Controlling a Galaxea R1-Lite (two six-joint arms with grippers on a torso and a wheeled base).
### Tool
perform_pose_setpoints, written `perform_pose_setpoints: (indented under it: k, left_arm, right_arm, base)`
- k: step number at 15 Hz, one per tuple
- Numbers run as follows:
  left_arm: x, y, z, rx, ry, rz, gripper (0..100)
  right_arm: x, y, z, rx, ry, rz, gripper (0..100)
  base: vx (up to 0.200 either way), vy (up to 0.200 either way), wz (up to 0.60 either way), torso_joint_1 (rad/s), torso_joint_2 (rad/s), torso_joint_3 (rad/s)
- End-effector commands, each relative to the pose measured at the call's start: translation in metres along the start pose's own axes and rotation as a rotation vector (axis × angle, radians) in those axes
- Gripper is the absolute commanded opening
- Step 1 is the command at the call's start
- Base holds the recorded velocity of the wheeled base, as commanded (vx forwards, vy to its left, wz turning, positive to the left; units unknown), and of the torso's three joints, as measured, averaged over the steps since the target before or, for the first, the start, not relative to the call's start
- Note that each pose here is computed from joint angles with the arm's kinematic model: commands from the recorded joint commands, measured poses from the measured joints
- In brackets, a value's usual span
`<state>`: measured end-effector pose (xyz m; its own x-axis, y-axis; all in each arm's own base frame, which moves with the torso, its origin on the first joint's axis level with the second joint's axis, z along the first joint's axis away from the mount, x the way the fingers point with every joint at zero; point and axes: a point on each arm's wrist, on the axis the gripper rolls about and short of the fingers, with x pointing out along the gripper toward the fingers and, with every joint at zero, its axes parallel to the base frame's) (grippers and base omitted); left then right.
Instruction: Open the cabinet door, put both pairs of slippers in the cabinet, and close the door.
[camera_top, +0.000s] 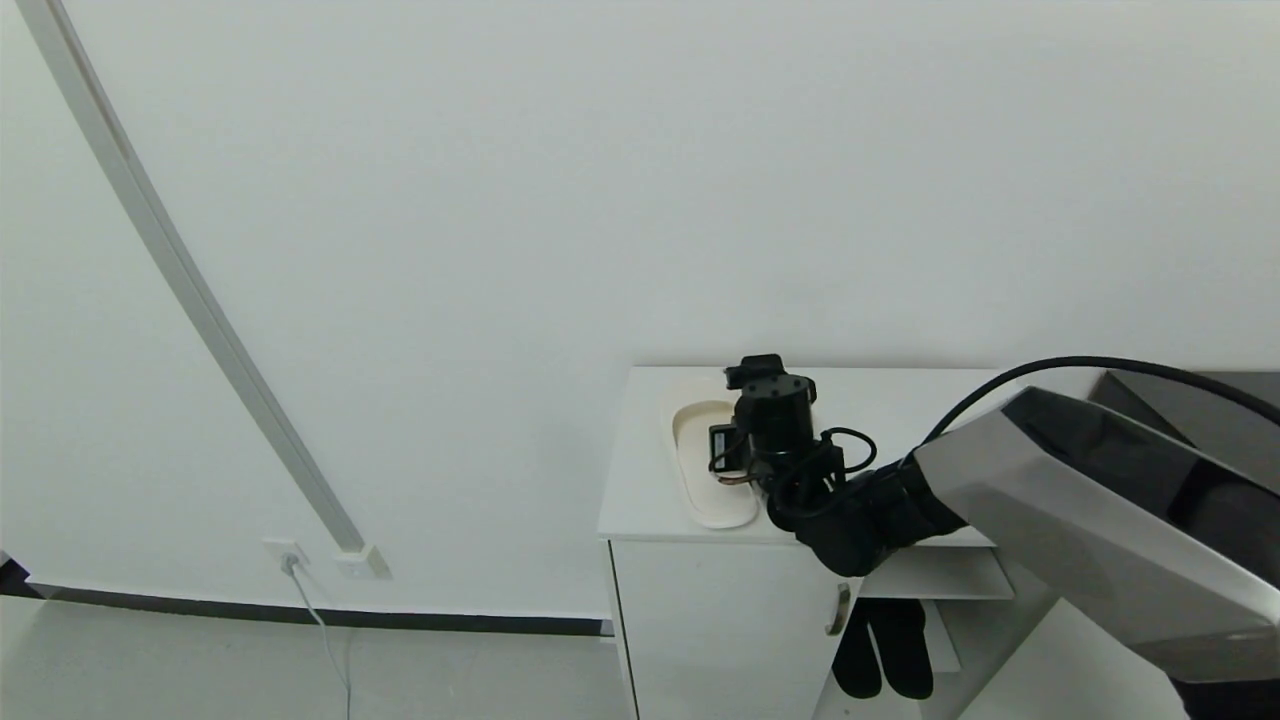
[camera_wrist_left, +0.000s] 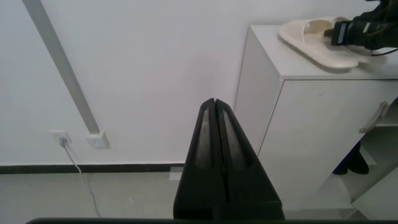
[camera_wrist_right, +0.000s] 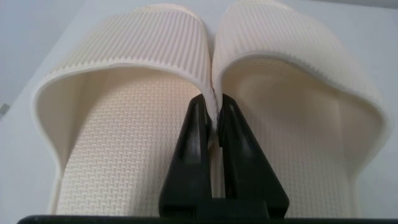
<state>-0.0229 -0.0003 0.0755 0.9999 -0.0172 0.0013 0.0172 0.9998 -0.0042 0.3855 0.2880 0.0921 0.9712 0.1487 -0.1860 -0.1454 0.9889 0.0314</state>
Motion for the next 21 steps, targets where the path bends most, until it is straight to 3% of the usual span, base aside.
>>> perform_pose_setpoints:
  k: [1,4,11,17,21]
  left_arm:
    - [0.0,0.0,0.0,0.0,0.001,0.0,0]
    - [0.0,0.0,0.0,0.001,0.001,-0.001,0]
    - [0.0,0.0,0.0,0.001,0.001,-0.001,0]
    - [0.0,0.0,0.0,0.0,0.001,0.0,0]
    - [0.0,0.0,0.0,0.0,0.001,-0.001,0]
  right_arm:
    - [-0.038,-0.009,0.034,0.005,-0.028,0.025,0]
    - [-0.094,-0.031,0.057,0.001,-0.033,0.144,0]
    - [-0.209,-0.087,0.054,-0.059,0.016,0.523,0]
    - [-0.216,-0.08,0.044,-0.078,0.051,0.554,0]
    - [-0.219,-0.076,0.042,-0.085,0.056,0.574,0]
  base:
    - [0.0,0.0,0.0,0.0,0.0,0.0]
    - [0.0,0.0,0.0,0.0,0.0,0.0]
    - [0.0,0.0,0.0,0.0,0.0,0.0]
    - [0.0,0.0,0.0,0.0,0.0,0.0]
    - [-0.2,0.0,0.0,0.007,0.0,0.002]
